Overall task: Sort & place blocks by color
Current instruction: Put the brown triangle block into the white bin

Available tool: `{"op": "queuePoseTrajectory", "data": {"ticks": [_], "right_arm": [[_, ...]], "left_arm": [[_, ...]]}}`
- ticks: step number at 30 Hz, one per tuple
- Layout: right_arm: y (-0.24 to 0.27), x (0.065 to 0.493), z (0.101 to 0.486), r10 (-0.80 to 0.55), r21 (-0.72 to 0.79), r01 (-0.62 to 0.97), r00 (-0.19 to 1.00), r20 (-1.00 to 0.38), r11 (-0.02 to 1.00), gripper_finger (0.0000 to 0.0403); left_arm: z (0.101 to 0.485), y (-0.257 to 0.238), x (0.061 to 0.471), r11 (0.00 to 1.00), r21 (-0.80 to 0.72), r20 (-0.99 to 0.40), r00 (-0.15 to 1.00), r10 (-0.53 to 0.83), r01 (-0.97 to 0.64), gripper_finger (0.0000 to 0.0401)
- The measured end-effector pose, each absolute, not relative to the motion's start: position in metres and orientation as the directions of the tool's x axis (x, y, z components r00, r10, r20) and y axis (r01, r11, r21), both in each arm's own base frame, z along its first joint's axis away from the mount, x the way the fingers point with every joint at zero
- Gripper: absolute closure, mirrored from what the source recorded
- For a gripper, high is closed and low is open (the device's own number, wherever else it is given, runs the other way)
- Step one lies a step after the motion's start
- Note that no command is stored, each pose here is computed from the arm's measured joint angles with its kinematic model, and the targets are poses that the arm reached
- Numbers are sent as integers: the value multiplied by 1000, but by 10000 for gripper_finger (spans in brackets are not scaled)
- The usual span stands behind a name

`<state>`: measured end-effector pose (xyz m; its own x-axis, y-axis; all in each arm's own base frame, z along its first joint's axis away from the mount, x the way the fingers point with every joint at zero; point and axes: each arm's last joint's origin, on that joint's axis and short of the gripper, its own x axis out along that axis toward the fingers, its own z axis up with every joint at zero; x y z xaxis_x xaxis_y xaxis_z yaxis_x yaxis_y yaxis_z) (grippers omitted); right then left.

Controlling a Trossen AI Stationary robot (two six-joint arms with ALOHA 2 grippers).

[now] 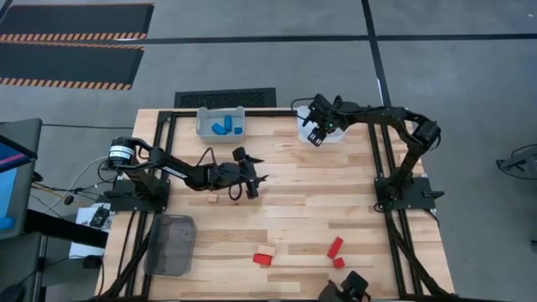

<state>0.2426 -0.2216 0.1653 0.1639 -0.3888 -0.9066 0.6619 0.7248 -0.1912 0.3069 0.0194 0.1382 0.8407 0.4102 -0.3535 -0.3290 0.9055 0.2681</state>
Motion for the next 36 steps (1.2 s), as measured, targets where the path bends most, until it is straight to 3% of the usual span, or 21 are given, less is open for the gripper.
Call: {"op": "queuePoseTrajectory", "data": {"ticks": [5,17,28,36], "right_arm": [[-214,249,170,-388,-178,642,201,-900,746,179],[-191,255,236,-437,-10,640,513,-739,769,180],[-114,312,241,-281,81,428,714,-642,900,189],[-54,356,229,-150,155,263,847,-510,952,194]], "left_arm": [[133,16,303,882,267,-376,801,465,-387,148],[141,-9,269,815,244,-313,753,579,-525,148],[168,-28,204,780,96,-156,765,625,-618,148],[178,-40,184,782,94,-95,776,623,-616,148]]}}
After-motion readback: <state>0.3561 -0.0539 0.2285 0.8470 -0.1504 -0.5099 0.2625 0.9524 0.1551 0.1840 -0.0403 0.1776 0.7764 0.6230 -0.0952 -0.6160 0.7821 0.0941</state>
